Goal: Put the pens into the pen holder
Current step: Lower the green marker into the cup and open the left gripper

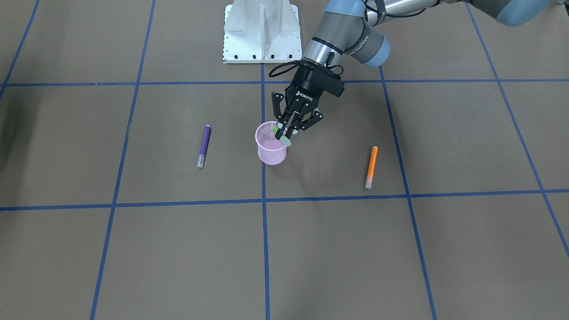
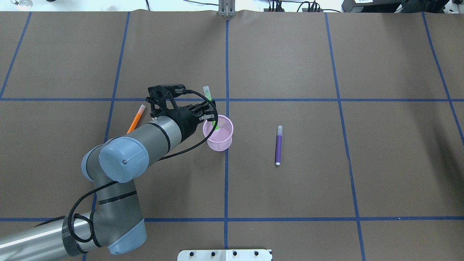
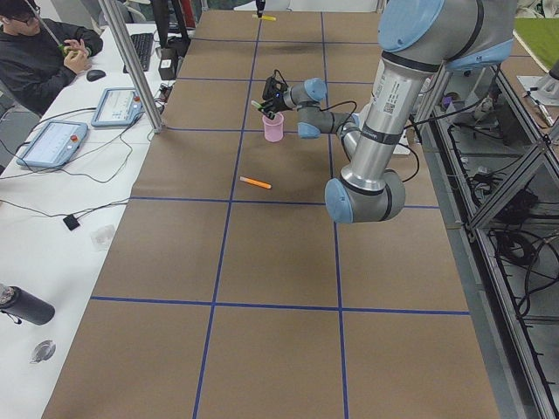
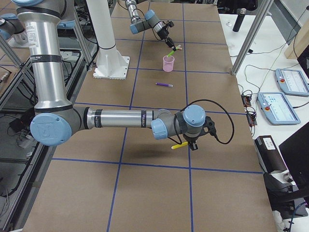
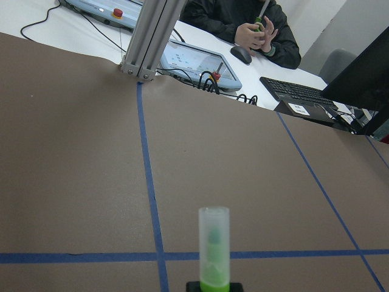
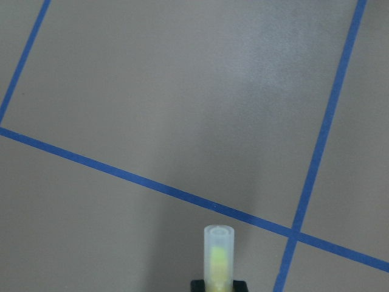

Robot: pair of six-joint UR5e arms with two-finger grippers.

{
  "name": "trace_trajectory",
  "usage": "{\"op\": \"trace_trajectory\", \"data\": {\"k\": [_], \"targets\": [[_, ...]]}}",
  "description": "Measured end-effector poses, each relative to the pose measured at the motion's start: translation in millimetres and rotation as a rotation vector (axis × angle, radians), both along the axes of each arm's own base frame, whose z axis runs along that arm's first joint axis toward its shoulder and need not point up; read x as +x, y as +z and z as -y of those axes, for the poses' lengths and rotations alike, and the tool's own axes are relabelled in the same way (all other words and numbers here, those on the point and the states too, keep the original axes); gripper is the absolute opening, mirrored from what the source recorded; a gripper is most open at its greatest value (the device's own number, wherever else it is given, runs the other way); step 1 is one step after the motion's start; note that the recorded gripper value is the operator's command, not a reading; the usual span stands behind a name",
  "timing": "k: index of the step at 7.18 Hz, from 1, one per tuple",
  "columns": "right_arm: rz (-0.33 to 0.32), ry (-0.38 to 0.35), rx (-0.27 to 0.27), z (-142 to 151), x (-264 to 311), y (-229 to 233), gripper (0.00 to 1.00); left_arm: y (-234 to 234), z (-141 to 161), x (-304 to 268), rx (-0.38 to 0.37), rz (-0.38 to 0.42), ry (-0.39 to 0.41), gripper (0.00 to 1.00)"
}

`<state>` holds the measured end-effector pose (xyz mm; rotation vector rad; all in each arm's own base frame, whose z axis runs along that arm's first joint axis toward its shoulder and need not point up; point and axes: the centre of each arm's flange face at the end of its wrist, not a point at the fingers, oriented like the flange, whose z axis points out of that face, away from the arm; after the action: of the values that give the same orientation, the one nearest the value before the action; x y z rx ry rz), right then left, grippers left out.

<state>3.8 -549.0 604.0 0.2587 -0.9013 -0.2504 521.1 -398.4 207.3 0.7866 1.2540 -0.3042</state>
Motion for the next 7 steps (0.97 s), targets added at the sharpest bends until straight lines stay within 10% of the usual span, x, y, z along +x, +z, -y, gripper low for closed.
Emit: {"op": "trace_trajectory", "data": {"k": [1, 3, 7], "targets": [[0.005, -0.008, 0.011, 1, -4, -6, 0.00, 1, -1, 9, -0.003, 0.009, 0.004, 0.12], [0.012, -0.010, 0.045, 2, -8, -26, 0.00, 3, -5, 16, -0.006, 0.016, 0.016, 1.00], [0.060, 0.067, 0.069, -3, -23, -110, 0.00, -10, -14, 4, -0.009, 0.012, 0.059, 1.00]]}}
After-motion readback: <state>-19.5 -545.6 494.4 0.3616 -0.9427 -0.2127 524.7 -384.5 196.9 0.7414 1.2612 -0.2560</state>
